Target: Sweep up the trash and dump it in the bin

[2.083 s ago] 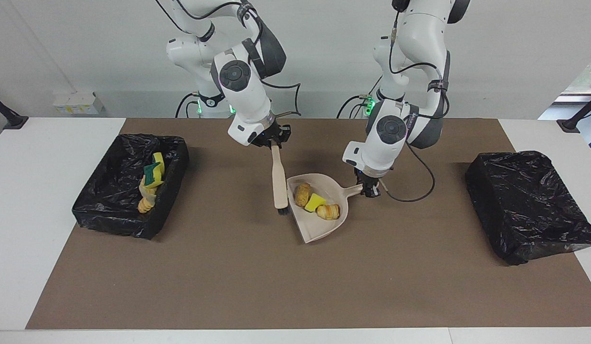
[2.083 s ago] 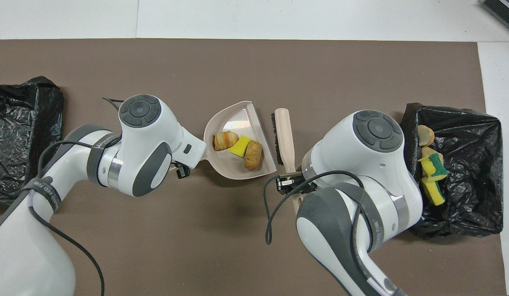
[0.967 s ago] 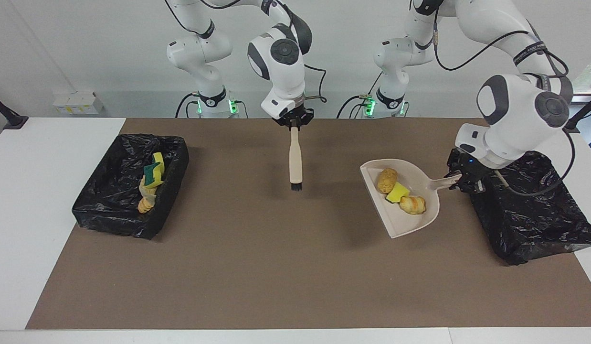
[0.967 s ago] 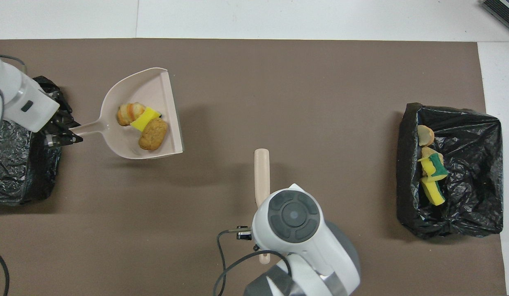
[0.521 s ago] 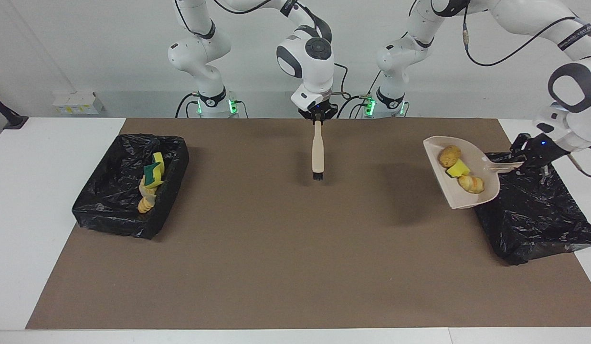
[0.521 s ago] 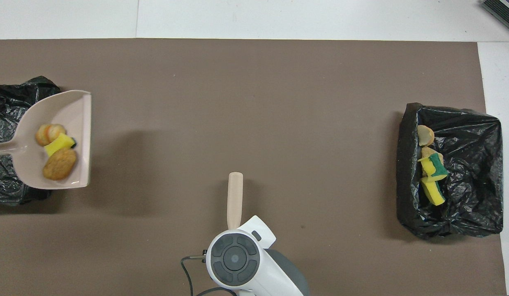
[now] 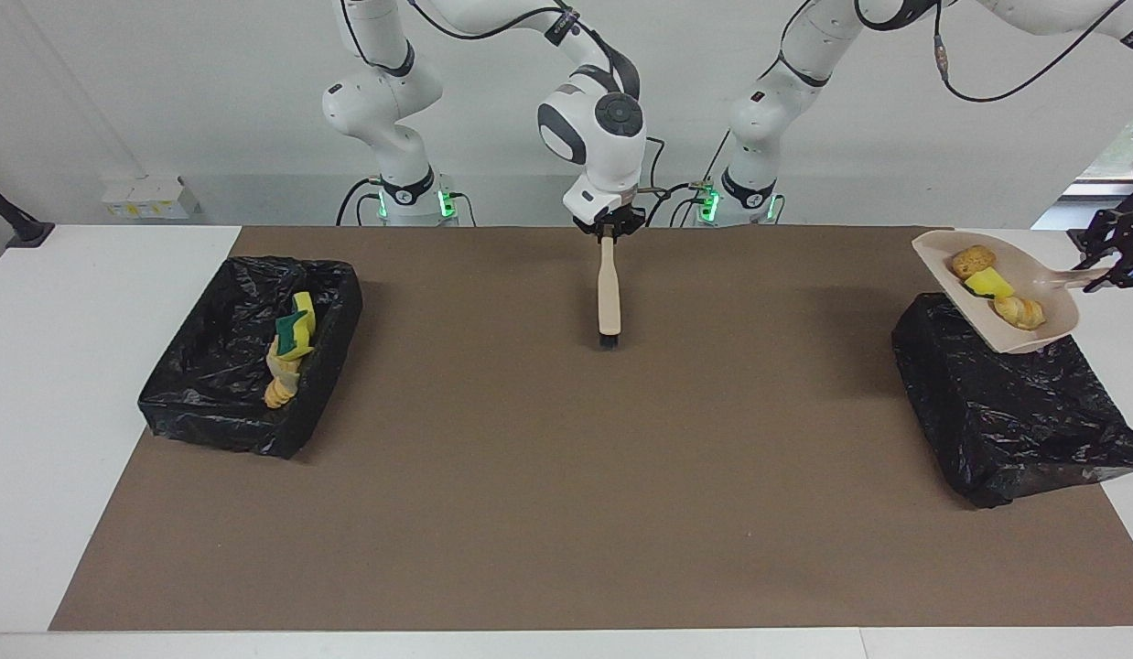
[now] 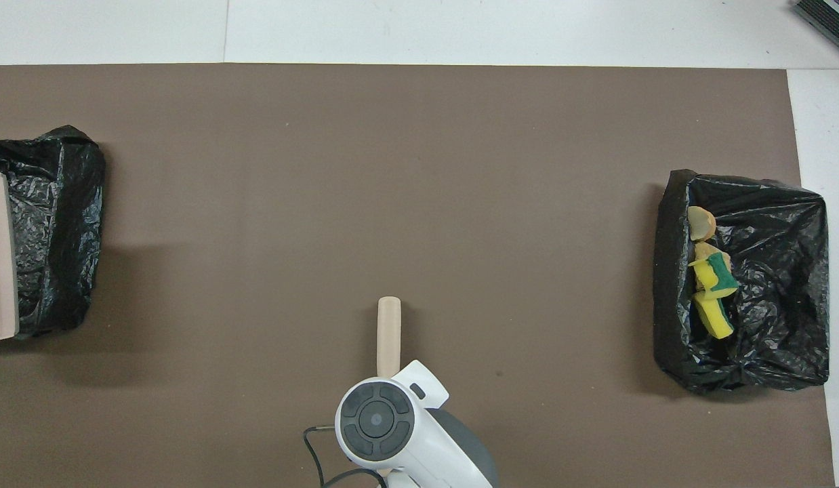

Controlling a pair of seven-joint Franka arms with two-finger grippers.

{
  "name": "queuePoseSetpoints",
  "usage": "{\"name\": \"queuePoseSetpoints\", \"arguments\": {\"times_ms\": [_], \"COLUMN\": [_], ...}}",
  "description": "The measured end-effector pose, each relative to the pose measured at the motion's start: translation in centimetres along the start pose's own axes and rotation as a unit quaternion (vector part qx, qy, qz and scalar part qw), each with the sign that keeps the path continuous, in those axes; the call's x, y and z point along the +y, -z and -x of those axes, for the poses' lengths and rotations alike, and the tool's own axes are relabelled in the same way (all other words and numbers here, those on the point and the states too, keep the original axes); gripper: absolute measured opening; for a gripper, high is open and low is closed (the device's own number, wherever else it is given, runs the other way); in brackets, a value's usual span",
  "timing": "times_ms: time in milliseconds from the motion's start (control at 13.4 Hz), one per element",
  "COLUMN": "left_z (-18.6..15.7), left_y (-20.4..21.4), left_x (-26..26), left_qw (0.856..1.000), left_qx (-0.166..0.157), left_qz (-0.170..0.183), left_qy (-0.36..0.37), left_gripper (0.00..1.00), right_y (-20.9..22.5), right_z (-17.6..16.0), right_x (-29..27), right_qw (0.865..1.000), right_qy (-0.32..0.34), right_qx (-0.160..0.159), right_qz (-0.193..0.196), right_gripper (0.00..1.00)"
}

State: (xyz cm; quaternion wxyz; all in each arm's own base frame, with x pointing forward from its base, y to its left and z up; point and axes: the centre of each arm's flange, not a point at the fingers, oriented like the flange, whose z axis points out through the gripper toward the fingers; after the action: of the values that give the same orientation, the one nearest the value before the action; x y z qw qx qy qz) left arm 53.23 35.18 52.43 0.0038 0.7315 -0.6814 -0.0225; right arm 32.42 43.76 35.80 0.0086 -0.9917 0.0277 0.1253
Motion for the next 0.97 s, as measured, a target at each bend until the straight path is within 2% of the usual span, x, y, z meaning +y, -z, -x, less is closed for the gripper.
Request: {"name": "queuePoseSetpoints", "arguments": {"times_ms": [149, 298, 446, 669, 818, 967], "left_z": [-0.5, -1.1, -1.4, -0.6, -2.8, -7.0], "left_y": [1.0, 2.0, 2.4, 2.8, 1.8, -0.8], "left_x": [-1.1, -2.2, -2.5, -2.4, -3.2, -3.9], "left_qw": [0.998, 0.990, 0.982, 0.968, 0.955, 0.936], "left_qx": [-0.065, -0.143, -0.181, -0.245, -0.289, -0.346], "left_qz": [-0.001, -0.004, -0.009, 0.000, -0.004, -0.002], "left_qy": [-0.017, -0.001, 0.046, 0.049, 0.065, 0.069], "left_gripper": [0.32, 0.32, 0.32, 0.32, 0.32, 0.32], "right_y": [-0.6, -1.4, -1.8, -2.0, -2.0, -2.0], "right_z": [-0.1, -0.1, -0.1, -0.2, -0.2, -0.3], "right_x": [0.2, 0.5, 0.6, 0.7, 0.8, 0.8], "right_qw": [1.000, 1.000, 1.000, 1.000, 1.000, 1.000], "right_qy": [0.011, 0.022, 0.026, 0.026, 0.026, 0.025], "right_qx": [0.004, 0.009, 0.010, 0.012, 0.012, 0.012], "right_qz": [-0.003, -0.006, -0.006, -0.008, -0.008, -0.008], "right_gripper": [0.26, 0.26, 0.26, 0.26, 0.26, 0.26]}}
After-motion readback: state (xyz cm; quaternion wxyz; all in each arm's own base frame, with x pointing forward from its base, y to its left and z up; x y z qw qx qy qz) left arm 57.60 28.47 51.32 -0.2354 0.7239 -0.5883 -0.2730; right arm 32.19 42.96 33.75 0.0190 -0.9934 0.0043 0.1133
